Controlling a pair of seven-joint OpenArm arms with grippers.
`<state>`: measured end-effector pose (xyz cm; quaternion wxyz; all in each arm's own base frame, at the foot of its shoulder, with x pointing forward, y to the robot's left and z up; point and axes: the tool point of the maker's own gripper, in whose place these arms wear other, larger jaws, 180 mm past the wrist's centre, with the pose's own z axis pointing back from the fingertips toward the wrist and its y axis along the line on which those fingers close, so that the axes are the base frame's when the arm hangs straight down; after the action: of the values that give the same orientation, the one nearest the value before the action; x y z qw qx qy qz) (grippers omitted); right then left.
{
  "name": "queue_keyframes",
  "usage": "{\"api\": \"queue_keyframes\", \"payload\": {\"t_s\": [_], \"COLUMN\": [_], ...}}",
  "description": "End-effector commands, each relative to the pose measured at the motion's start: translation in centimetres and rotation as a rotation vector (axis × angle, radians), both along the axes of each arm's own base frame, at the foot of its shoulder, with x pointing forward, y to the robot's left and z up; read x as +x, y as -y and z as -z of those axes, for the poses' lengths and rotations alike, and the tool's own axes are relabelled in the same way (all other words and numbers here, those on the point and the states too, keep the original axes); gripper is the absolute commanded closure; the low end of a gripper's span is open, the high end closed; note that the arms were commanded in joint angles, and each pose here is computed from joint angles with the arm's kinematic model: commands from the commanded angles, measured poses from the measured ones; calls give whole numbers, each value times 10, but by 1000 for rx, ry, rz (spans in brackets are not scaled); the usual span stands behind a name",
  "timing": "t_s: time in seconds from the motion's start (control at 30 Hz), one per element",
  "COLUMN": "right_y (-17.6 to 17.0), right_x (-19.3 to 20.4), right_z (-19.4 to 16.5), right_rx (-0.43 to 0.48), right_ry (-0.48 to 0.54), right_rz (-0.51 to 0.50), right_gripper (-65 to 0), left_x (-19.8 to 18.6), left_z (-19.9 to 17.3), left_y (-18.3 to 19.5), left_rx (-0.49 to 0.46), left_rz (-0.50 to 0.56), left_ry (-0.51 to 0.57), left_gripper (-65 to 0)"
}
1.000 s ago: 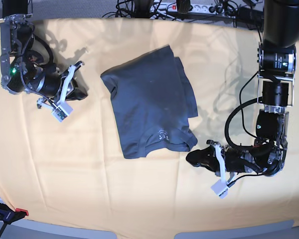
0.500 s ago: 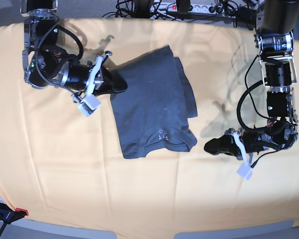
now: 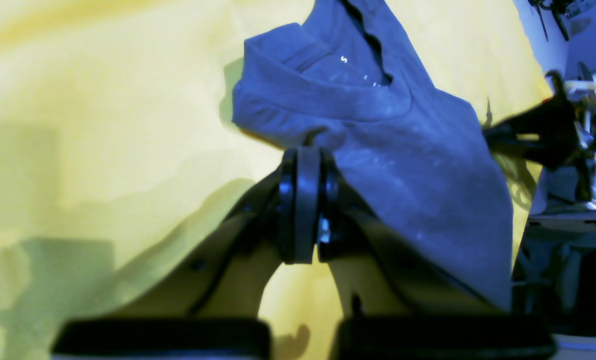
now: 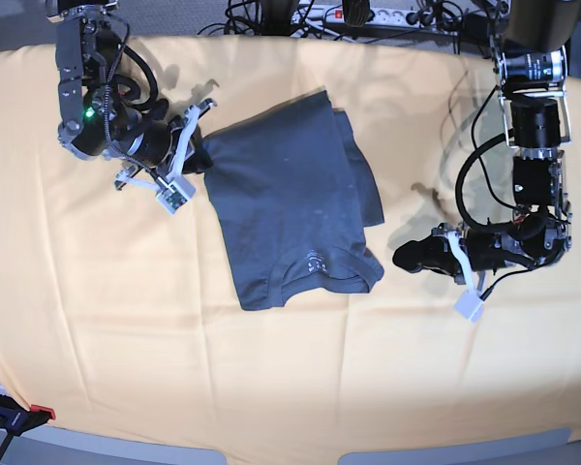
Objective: Fold the T-shirt properly
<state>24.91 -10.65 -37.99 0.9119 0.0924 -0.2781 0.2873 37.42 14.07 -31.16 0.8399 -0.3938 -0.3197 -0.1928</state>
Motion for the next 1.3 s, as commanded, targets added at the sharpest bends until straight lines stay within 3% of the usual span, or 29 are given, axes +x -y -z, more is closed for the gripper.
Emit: {"api": "queue_keyframes", "payload": {"t_s": [0.0, 0.07, 0.17, 0.57, 0.7, 0.77, 0.97, 1.13, 1.27], "right_y": [13, 25, 23, -55, -72, -73, -59, -54, -47], "right_x": [11, 19, 19, -33, -51, -56, -52, -16, 21], "right_z": [-9, -12, -13, -22, -29, -26, -15, -60, -123], "right_rx": [-47, -85, -64, 313, 430, 430, 320, 319, 418], "right_ry": [49, 81, 87, 8, -22, -38, -46, 128, 361], "right_rz": [38, 115, 125, -176, -215, -213, -185, -155, -140], "right_gripper": [0, 0, 0, 0, 0, 0, 0, 0, 0], "left_x": [10, 11, 11, 12, 14, 16, 17, 16, 7], "left_z": [-20, -21, -23, -27, -29, -31, -33, -41, -58], "left_y": [-4, -3, -2, -1, -1, -2, -6, -11, -9], "left_rx": [-18, -19, -36, -45, -45, -43, -33, -57, -157], "left_rz": [-7, -7, -7, -7, -6, -6, -10, -11, 28], "left_ry": [59, 60, 64, 71, 77, 83, 88, 93, 91], "left_gripper": [0, 0, 0, 0, 0, 0, 0, 0, 0]}}
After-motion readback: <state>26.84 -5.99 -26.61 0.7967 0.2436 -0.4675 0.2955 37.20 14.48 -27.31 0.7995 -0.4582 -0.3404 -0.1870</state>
